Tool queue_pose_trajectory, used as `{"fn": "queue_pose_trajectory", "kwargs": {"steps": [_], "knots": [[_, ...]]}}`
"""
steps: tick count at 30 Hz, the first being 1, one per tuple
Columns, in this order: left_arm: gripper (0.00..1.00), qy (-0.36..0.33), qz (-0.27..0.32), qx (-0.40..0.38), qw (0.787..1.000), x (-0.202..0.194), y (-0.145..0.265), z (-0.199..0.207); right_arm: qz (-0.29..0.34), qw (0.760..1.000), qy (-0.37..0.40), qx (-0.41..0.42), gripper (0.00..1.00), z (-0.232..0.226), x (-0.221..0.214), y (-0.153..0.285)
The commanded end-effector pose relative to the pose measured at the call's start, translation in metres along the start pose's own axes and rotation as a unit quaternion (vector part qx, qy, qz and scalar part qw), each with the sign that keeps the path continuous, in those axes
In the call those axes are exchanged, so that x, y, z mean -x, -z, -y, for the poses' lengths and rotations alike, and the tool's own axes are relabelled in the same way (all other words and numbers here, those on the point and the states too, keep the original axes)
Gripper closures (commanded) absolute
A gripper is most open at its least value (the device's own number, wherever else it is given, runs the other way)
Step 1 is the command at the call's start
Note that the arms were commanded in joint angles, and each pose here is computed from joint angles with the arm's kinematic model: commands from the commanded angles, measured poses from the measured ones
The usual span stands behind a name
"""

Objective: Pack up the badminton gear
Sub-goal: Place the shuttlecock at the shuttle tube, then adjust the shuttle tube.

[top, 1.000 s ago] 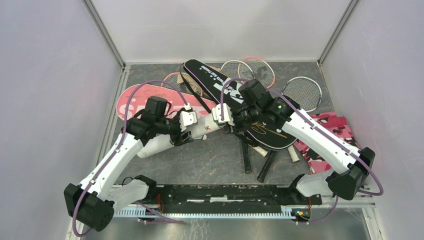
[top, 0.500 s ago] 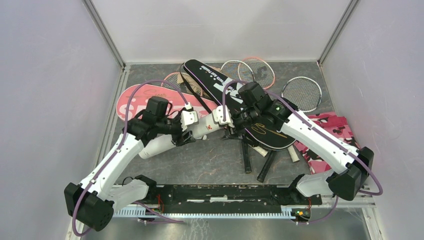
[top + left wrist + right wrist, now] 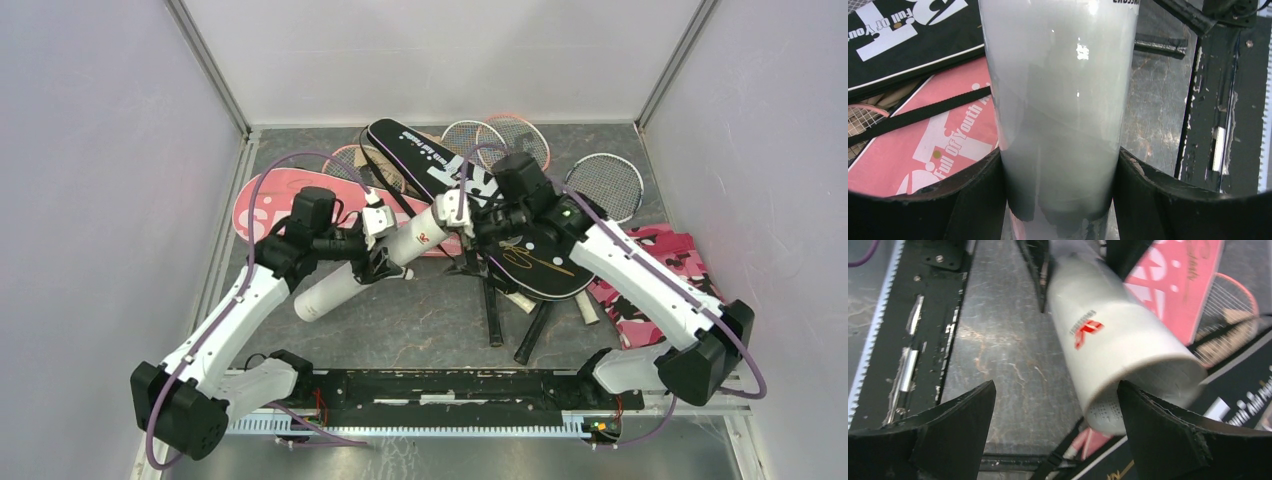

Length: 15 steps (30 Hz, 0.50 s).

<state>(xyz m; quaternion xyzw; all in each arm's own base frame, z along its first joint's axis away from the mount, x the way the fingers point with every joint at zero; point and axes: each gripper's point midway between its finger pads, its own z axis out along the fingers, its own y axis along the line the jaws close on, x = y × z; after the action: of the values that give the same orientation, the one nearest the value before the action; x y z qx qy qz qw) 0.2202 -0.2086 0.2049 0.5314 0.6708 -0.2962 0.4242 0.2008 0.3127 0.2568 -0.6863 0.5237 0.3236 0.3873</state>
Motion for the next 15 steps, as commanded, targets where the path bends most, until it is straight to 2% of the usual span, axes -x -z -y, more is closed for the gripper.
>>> {"fn": "queue_pose_trajectory", "kwargs": {"steps": [1,5,10,15], "knots": [[0.61,0.013,0.052,0.015,0.998,0.031,-0.001,-0.014,0.044,0.992,0.019,-0.113,0.02,0.04,0.038,0.054],[0.6,0.025,0.072,0.026,0.997,0.047,-0.001,-0.025,0.055,0.979,0.016,-0.196,0.02,0.061,0.054,0.094],[0.58,0.059,0.132,0.043,0.989,0.089,0.004,-0.042,0.071,0.945,-0.034,-0.319,0.02,0.093,0.058,0.131],[0.55,0.145,0.216,0.045,0.965,0.142,0.01,-0.056,0.117,0.925,-0.077,-0.352,0.02,0.105,0.062,0.133]]}}
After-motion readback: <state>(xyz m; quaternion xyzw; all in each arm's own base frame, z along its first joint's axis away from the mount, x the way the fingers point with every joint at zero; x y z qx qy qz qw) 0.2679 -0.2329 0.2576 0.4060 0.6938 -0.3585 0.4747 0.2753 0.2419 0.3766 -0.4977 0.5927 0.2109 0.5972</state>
